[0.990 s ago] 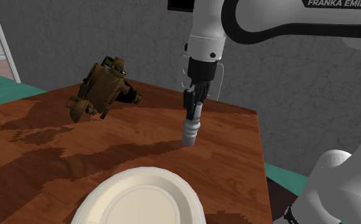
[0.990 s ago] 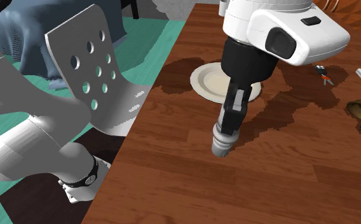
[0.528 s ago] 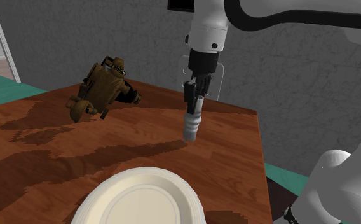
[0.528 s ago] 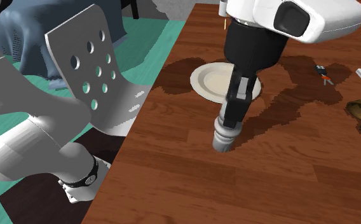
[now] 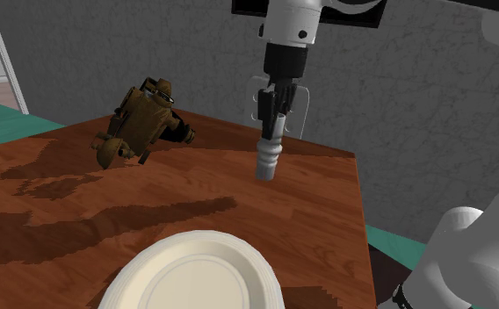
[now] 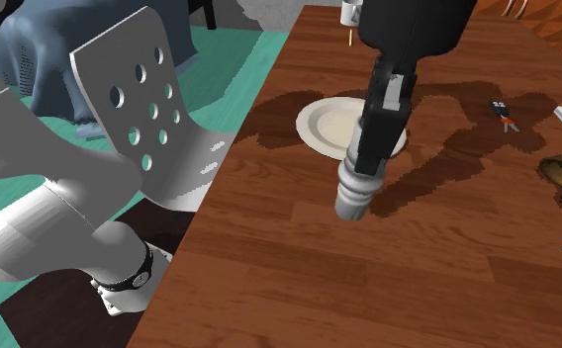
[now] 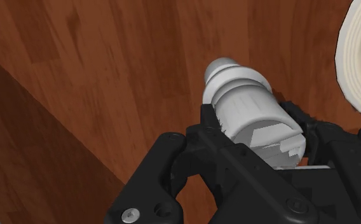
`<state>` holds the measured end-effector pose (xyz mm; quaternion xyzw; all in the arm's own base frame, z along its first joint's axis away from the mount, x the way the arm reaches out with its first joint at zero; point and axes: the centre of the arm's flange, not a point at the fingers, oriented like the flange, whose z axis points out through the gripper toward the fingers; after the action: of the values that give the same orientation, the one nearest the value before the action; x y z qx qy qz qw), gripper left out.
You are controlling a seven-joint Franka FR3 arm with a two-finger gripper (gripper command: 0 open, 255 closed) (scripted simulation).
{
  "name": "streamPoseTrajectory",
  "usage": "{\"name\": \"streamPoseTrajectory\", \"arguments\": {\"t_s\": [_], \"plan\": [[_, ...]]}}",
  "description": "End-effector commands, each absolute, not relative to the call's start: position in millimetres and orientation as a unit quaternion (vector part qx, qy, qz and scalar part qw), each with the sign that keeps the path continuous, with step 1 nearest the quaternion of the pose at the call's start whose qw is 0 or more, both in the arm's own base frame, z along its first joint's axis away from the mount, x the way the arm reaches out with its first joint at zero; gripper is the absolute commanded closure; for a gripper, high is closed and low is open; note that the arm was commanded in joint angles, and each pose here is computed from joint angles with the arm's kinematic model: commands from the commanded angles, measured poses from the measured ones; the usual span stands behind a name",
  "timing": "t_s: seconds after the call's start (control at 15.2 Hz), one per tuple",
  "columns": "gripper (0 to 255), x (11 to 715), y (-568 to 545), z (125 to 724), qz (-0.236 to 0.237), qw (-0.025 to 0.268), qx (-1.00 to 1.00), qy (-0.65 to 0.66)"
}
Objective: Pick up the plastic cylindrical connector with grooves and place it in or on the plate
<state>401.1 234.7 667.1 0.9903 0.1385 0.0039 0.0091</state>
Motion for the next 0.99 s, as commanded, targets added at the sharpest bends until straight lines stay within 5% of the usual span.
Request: {"name": "streamPoseTrajectory", "arguments": {"t_s": [0.0,0.92], "plan": [[255,401,235,678,0.004,0.009,0.99,0.138],[255,345,366,714,0.004,0.009,0.99,0.138]]}}
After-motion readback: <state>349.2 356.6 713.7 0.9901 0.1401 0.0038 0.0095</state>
